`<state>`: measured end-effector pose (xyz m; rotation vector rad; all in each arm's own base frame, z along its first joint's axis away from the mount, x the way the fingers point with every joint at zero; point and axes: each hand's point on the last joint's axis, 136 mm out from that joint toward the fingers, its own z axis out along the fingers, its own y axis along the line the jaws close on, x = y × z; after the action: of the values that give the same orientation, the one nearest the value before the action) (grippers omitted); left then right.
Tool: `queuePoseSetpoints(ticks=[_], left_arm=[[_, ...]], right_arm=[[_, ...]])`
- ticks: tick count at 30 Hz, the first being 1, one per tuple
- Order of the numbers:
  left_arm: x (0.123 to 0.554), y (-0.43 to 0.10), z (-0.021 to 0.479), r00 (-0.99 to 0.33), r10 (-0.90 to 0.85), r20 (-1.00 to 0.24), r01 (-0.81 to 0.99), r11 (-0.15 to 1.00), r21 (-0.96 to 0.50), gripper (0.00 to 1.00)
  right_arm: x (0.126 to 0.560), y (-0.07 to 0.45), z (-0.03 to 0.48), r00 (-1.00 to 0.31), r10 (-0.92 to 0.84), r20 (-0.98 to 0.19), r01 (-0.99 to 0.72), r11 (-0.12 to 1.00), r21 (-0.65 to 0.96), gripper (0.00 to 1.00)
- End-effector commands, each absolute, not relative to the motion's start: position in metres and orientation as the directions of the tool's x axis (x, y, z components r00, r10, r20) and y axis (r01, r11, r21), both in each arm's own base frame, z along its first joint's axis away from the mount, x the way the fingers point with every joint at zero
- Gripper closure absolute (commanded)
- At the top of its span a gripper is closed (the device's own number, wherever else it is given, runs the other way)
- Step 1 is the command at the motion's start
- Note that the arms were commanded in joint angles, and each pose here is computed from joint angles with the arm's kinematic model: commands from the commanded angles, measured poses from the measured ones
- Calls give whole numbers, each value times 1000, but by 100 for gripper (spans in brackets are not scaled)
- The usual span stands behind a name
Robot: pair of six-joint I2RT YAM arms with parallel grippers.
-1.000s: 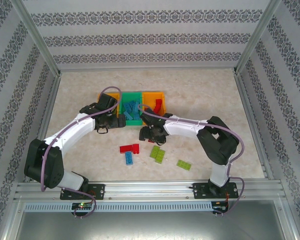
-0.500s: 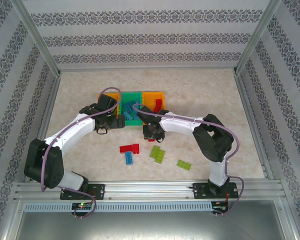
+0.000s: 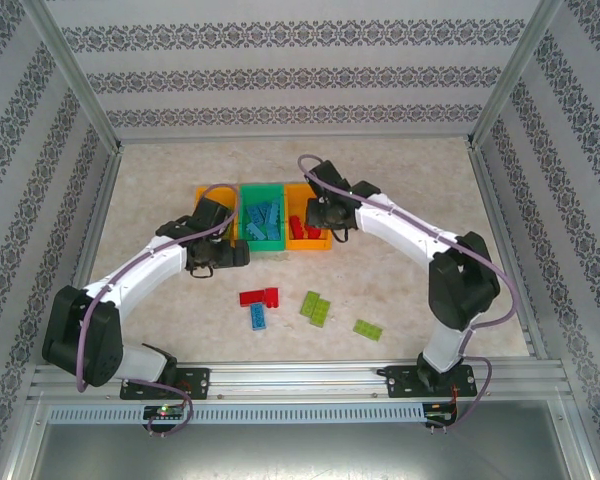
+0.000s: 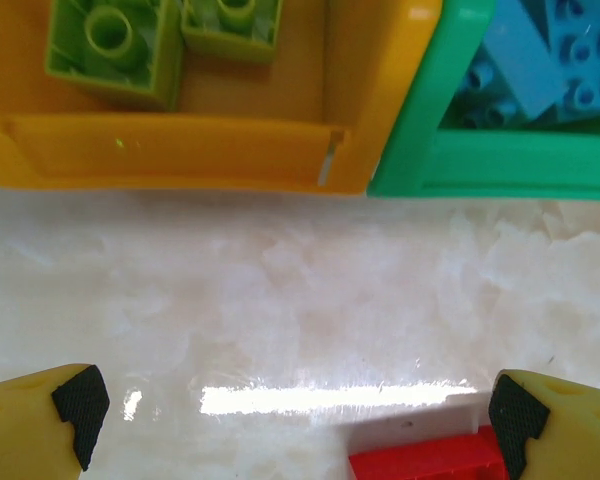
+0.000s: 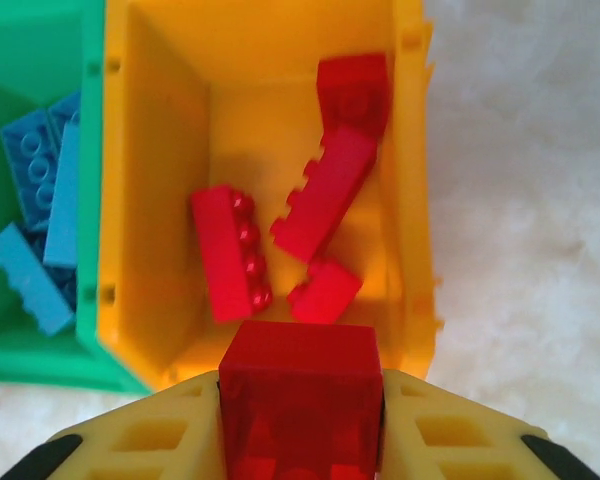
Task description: Sort the legos into containers by color
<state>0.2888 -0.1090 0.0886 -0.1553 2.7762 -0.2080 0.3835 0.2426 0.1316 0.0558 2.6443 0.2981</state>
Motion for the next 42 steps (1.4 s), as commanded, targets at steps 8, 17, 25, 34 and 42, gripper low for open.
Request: queuePoseSetpoints(ticks=[8, 17, 25, 34, 42], left_arm=[[261, -163, 88, -952, -70, -297, 3, 971, -238, 0], [231, -200, 82, -974, 4, -225, 55, 973, -224, 1], [222, -238, 72, -981, 98, -169, 128, 976, -174, 13], [219, -248, 53, -990, 84, -116, 101, 984, -147, 25], [218, -264, 47, -989, 114, -94, 128, 980, -151, 31]], right_arm=[[427, 253, 108, -901, 57, -430, -32, 980, 197, 50], [423, 255, 136, -876, 82, -475, -51, 964, 261, 28], [406, 229, 146, -856, 110, -506, -31, 965, 261, 21], [389, 188, 145, -849, 161, -504, 27, 964, 263, 19], [379, 158, 138, -846, 210, -490, 84, 960, 266, 18]])
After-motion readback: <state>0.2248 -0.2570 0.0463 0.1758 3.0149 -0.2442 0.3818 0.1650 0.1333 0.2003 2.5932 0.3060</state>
